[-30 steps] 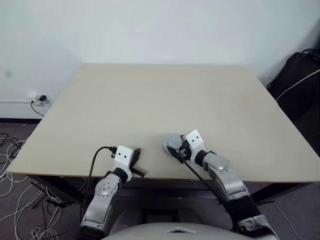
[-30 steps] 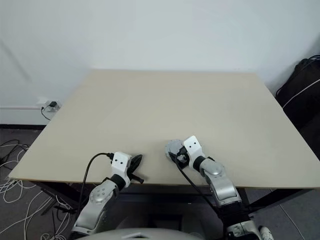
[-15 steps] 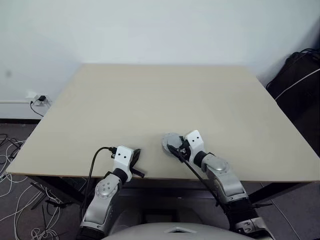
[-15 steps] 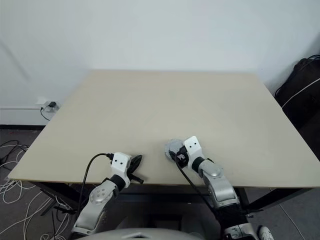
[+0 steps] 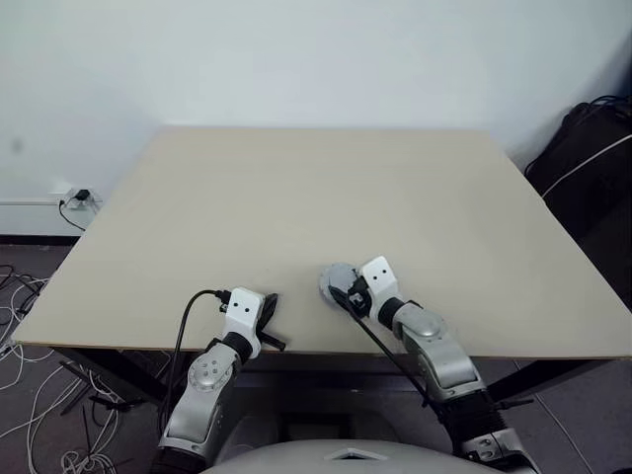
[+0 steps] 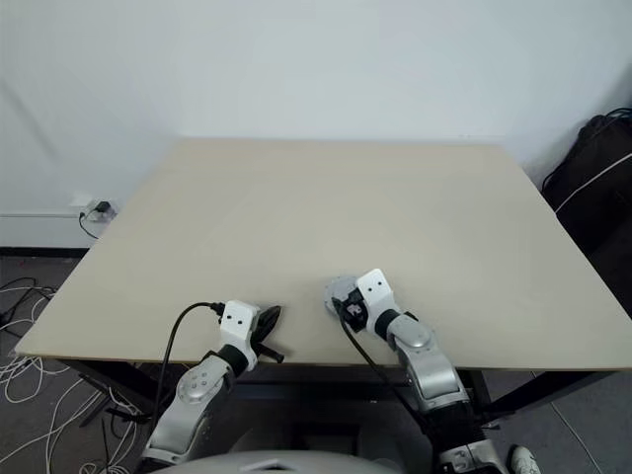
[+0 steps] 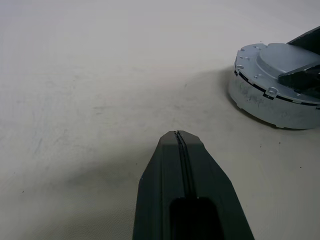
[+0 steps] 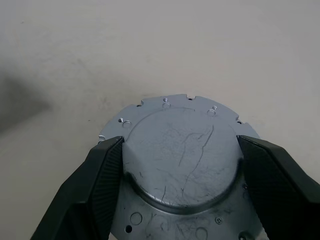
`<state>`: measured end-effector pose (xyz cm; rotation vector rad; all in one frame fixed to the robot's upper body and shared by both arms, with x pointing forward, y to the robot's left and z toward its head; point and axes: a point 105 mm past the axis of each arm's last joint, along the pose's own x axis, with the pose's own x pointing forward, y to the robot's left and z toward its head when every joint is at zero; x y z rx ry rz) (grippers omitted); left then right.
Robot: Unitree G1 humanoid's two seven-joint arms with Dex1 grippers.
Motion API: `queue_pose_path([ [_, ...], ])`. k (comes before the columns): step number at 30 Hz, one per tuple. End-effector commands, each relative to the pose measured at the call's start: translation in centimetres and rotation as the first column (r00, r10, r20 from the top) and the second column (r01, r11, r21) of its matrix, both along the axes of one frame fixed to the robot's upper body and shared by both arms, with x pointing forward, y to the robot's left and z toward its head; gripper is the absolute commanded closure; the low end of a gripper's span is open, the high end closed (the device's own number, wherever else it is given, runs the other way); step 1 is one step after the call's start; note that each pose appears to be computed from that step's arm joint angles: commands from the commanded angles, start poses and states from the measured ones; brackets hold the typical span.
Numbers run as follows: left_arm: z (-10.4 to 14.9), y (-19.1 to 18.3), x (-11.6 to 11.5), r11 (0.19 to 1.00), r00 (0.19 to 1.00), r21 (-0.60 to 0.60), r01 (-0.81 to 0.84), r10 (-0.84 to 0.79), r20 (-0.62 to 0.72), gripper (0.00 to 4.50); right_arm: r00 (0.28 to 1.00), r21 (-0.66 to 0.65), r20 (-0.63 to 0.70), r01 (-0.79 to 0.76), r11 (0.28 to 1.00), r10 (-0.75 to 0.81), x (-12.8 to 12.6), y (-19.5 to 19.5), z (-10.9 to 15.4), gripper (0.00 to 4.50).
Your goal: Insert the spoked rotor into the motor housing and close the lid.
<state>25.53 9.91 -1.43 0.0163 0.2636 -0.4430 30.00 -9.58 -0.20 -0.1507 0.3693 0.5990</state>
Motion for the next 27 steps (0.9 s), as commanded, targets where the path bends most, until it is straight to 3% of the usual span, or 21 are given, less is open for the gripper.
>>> queue_pose_path([
  [1,1.59,-0.16,0.56,1.000,0.998,-0.012,-0.001,0.002,0.063,4.50,1.000,-0.019,0.025,-0.016,1.000,0.016,0.42,0.77,0.97,1.25],
  [27,1.60,-0.08,0.35,1.000,0.998,-0.004,0.006,-0.006,0.062,4.50,0.998,-0.077,-0.037,-0.062,0.995,0.059,0.05,0.18,0.22,1.25],
])
